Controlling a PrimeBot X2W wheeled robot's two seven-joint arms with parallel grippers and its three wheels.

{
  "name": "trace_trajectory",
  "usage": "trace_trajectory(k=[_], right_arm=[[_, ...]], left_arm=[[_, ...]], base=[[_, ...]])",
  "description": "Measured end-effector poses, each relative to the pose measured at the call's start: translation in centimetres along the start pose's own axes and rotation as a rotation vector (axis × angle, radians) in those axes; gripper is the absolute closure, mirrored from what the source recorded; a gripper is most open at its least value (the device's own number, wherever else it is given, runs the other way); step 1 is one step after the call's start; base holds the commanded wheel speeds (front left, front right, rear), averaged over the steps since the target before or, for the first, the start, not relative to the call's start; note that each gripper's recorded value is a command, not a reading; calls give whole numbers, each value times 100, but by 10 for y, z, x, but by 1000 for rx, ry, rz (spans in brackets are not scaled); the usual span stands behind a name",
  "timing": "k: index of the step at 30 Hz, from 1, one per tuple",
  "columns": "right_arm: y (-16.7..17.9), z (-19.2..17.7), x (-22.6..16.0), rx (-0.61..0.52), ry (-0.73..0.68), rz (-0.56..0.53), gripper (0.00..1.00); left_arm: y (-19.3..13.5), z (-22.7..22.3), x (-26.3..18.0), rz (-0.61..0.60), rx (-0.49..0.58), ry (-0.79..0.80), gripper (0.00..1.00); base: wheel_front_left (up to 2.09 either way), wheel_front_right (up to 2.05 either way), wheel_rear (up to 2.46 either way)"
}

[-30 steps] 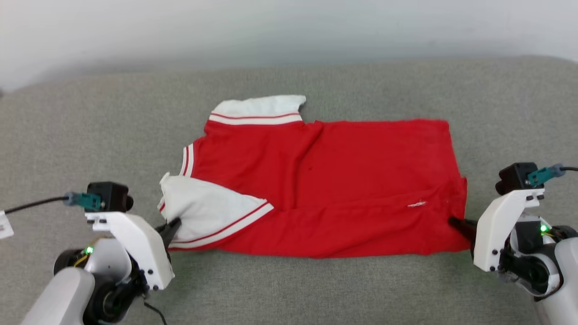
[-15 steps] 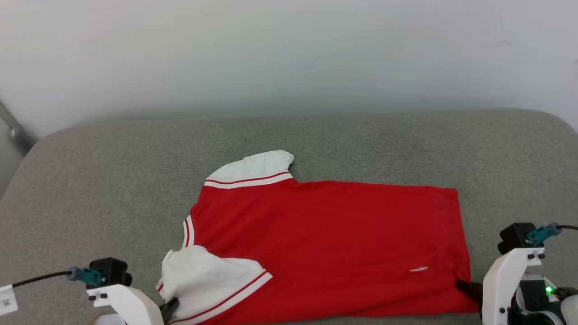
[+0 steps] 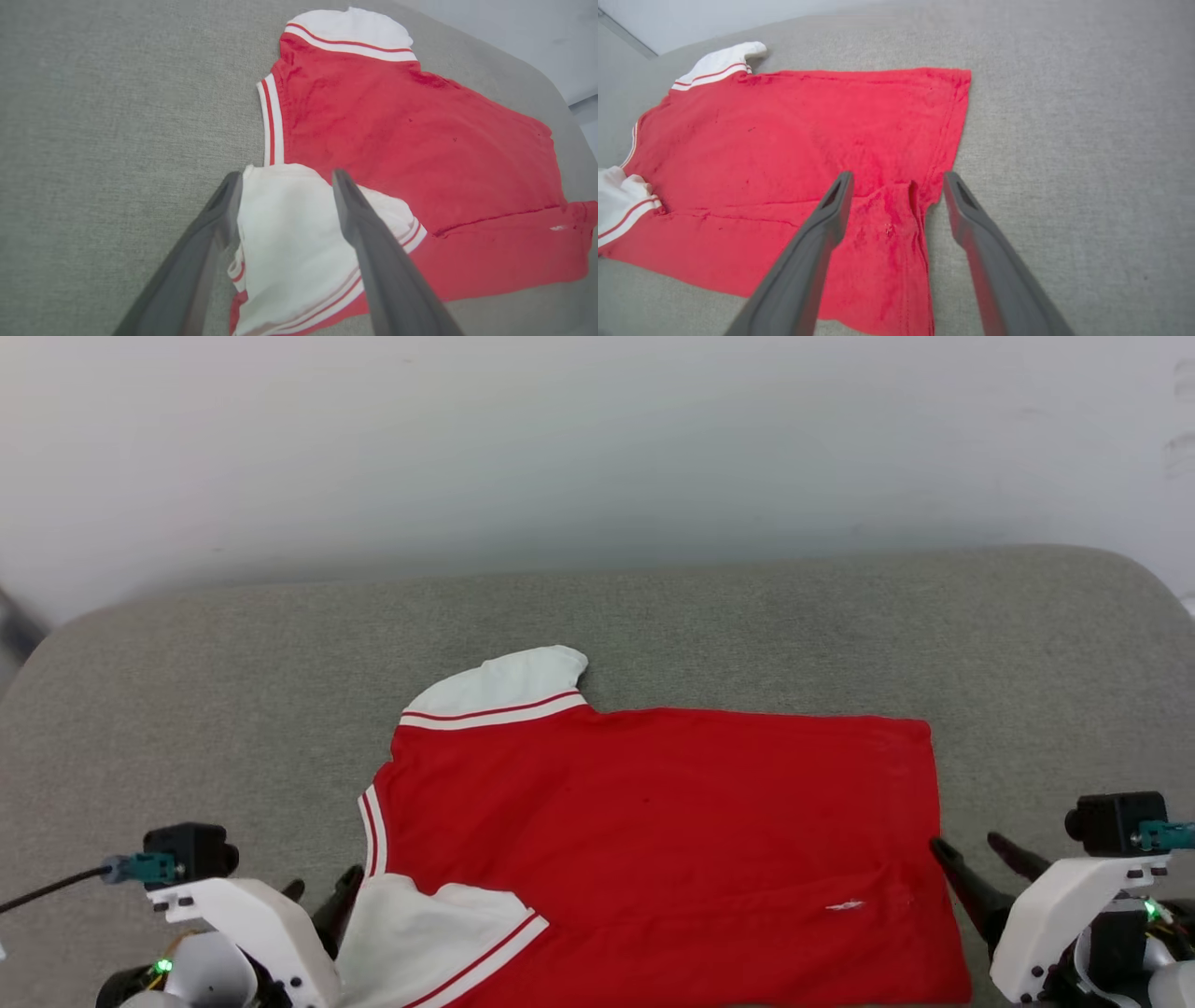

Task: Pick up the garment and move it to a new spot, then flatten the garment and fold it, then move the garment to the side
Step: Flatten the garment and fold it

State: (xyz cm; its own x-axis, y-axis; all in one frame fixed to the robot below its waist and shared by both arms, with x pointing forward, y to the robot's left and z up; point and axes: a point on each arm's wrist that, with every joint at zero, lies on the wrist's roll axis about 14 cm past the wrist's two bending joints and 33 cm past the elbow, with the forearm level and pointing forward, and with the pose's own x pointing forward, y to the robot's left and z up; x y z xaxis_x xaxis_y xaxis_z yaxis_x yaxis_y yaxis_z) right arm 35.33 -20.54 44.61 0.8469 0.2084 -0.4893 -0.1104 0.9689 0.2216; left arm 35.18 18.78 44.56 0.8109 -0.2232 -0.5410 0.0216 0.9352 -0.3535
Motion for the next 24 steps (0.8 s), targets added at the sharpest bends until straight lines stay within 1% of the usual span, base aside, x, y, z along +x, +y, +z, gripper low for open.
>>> trace_trajectory(k=[5, 7, 11, 15, 19, 24], right_arm=[[-7, 37, -8, -34, -214, -49, 0], [-6, 48, -7, -43, -273, -56, 0], [-5, 75, -3, -71, -388, -71, 0], [-4, 84, 8, -70, -425, -75, 0], [-8, 87, 23, -70, -436, -88, 0], [-16, 88, 39, -79, -443, -109, 0]], left_arm=[[-11, 40, 14, -15, 42, -125, 0], [-17, 59, 22, -24, 63, -177, 0], [-30, 86, 46, -45, 101, -216, 0], [-43, 116, 76, -78, 150, -242, 0], [-59, 136, 111, -133, 203, -225, 0], [-77, 133, 158, -214, 255, -90, 0]], base=[[0, 0, 0], [0, 0, 0], [0, 0, 0], [0, 0, 0], [0, 0, 0], [0, 0, 0]])
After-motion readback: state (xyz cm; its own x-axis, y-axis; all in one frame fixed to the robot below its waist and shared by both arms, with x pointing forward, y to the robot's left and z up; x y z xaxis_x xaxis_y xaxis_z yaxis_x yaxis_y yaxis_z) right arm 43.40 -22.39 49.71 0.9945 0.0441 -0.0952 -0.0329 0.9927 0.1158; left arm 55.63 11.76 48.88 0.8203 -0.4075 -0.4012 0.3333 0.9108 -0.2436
